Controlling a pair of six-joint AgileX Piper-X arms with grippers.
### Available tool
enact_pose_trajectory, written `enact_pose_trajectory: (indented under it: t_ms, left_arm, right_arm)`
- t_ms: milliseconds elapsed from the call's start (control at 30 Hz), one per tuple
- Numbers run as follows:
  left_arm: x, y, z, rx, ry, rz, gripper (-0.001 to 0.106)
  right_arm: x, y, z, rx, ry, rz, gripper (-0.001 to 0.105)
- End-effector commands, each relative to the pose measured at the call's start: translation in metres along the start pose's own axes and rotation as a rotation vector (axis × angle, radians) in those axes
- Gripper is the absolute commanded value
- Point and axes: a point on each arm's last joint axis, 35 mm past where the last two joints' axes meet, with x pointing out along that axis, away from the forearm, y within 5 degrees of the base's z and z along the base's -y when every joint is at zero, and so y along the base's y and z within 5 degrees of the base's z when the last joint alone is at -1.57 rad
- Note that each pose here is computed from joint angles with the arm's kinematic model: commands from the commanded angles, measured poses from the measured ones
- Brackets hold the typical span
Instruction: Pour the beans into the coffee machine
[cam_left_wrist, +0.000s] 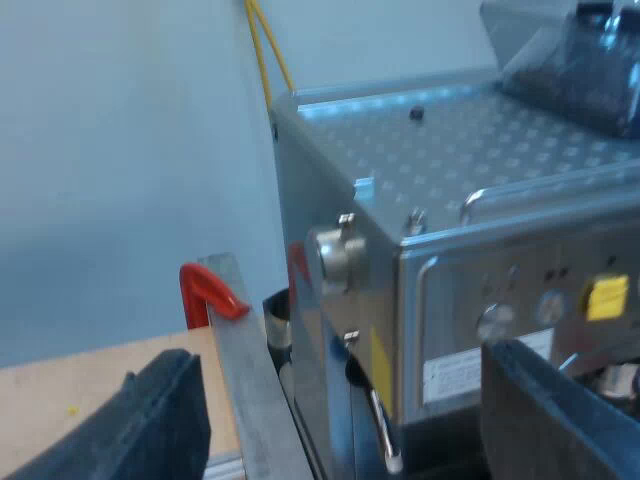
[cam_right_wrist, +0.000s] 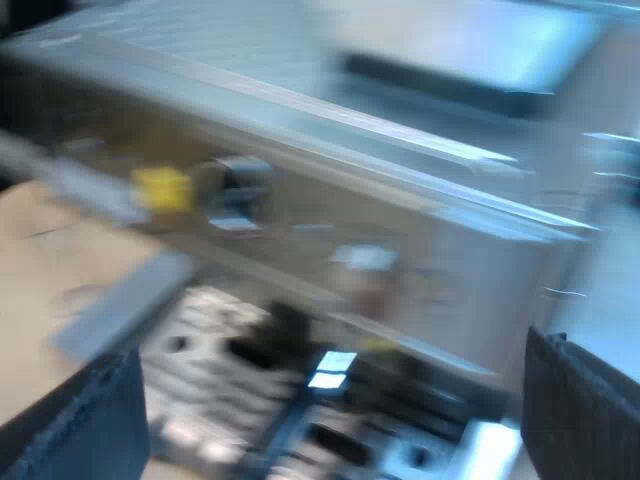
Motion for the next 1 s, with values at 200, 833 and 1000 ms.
enact_pose_trajectory:
  t_ms: [200,833,1000]
  left_arm:
    - [-0.017,-0.020,0.023,0.027,-0.023,-0.172,0.060]
    - [-0.080,-0.032,0.016,0.061,-0.107,-0.011,0.060]
    - [-0.091,-0.035,0.014,0.073,-0.145,-0.019,0.060]
  right_arm:
    - [-0.034,-0.058,-0.020,0.130,0.076,-0.199,0.078]
    - [-0.134,-0.061,-0.051,0.177,0.008,-0.485,0.078]
    - [-0.163,-0.046,-0.066,0.176,-0.023,-0.498,0.078]
